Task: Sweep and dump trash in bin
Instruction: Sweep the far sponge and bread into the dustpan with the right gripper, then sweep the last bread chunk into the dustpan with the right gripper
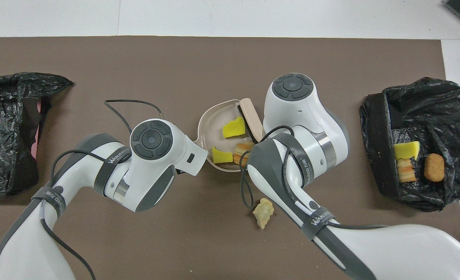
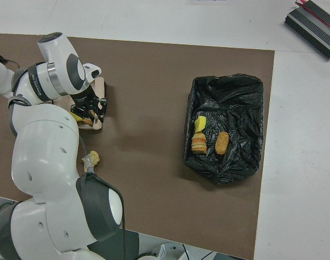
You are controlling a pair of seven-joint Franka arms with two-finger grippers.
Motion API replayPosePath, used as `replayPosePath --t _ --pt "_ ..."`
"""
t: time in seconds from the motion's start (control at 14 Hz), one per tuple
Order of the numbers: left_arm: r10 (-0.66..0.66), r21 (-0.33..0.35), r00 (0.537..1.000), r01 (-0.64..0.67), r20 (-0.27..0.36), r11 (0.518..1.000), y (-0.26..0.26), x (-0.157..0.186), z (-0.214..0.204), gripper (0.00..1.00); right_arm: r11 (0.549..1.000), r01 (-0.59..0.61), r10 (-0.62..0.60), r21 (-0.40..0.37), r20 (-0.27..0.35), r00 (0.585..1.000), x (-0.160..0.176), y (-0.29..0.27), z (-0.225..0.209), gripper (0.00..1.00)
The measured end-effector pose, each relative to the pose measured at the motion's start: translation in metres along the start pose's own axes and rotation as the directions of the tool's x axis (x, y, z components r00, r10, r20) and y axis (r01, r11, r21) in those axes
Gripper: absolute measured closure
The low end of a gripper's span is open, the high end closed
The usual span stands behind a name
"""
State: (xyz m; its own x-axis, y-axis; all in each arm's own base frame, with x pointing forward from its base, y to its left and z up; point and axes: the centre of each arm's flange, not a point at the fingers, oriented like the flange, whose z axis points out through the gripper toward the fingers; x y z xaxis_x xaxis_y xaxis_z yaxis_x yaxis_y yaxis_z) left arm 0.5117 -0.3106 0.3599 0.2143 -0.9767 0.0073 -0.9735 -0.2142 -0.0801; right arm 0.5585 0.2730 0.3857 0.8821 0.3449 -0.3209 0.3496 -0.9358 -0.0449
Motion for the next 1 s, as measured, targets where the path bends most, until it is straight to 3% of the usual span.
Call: replayPosePath --t 0.28,0.5,0.71,1.0 --pt "0.013 0.009 1.000 -0.013 -0.009 1.000 -0.004 -0.003 0.000 0.69 0.998 -0.051 0.052 0.030 -0.022 0.998 -0.032 0.023 -0.051 0.74" --pt "0.040 0.014 0.999 -0.040 -0.007 0.999 -0.027 -0.028 0.000 0.69 0.992 -0.128 0.127 0.008 0.042 0.991 -0.064 0.025 -0.069 0.74" --pt "0.111 0.007 0.994 -0.111 0.007 0.994 -0.046 -0.053 -0.003 0.69 0.960 -0.278 0.280 -0.037 0.082 0.957 -0.087 0.010 -0.057 0.74" --pt "0.277 -0.057 0.960 -0.274 0.042 0.960 -0.046 -0.072 -0.014 0.69 0.887 -0.457 0.462 -0.069 0.099 0.881 -0.126 -0.031 -0.020 0.74"
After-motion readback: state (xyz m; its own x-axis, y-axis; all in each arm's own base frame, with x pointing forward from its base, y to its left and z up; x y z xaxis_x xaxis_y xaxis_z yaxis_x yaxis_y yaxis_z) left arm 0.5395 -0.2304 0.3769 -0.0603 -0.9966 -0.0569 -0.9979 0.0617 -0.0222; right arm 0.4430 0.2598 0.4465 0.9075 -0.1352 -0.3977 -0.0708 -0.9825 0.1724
